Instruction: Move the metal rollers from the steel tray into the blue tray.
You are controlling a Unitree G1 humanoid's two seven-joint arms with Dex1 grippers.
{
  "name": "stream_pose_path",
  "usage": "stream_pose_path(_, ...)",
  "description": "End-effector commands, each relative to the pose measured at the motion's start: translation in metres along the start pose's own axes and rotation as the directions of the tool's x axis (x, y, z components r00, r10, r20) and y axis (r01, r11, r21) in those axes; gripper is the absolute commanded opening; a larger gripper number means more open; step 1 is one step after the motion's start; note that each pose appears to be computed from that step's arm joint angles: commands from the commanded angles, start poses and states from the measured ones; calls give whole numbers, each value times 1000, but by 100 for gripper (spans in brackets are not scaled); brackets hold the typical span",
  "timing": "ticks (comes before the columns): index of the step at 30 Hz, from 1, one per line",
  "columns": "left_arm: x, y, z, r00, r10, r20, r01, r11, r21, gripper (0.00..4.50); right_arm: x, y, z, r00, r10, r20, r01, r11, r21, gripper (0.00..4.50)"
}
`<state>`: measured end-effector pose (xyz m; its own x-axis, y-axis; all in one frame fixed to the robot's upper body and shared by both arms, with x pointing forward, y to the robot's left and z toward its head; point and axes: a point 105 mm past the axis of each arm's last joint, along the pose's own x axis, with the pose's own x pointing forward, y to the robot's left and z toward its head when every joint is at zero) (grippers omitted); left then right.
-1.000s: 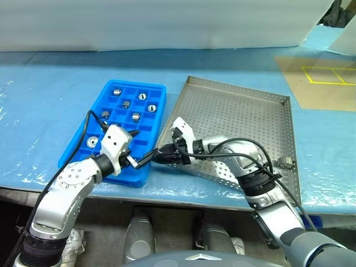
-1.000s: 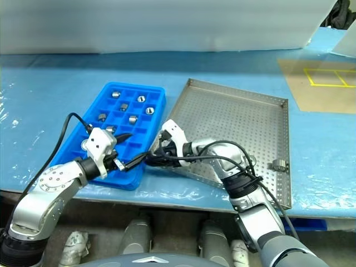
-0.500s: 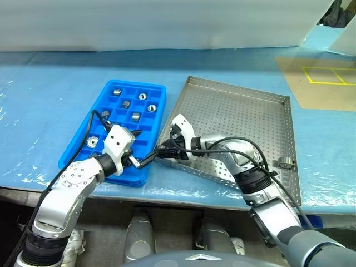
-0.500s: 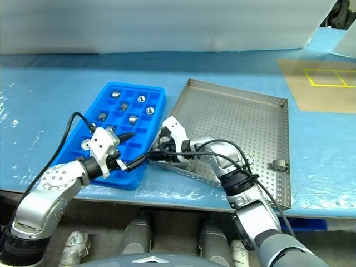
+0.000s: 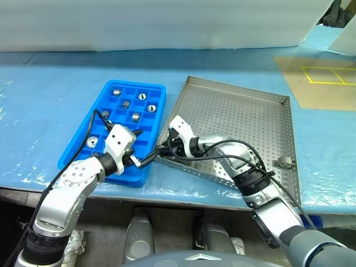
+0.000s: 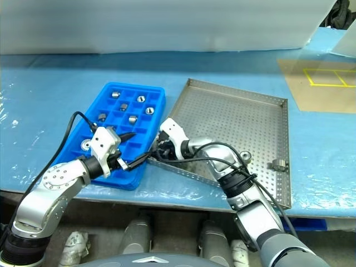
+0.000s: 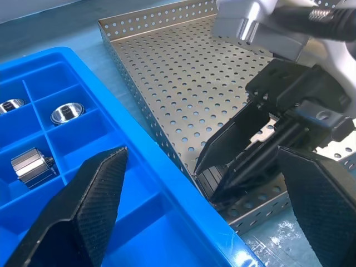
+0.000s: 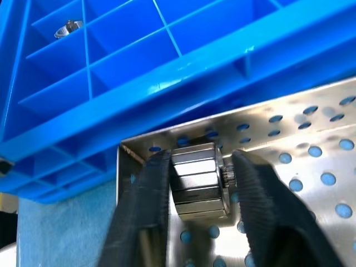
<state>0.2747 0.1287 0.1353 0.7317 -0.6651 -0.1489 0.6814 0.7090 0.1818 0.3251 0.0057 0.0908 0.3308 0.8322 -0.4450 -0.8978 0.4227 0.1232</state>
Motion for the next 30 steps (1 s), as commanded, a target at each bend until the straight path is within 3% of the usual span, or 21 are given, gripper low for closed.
stream_pose_path(1, -7, 7, 14, 997, 52, 54, -53, 998, 23, 450, -3, -1, 14, 997, 5, 71, -2, 999, -36, 69)
stream_pose_path(17, -32, 8, 14, 956, 279, 93, -277, 960, -36, 450, -16, -12, 85, 967, 39, 252, -6, 991, -132, 69)
stream_pose_path(30, -57, 8, -1, 894, 446, 28, -442, 892, -99, 450, 5, -5, 101, 952, 71, 297, -25, 988, -155, 69)
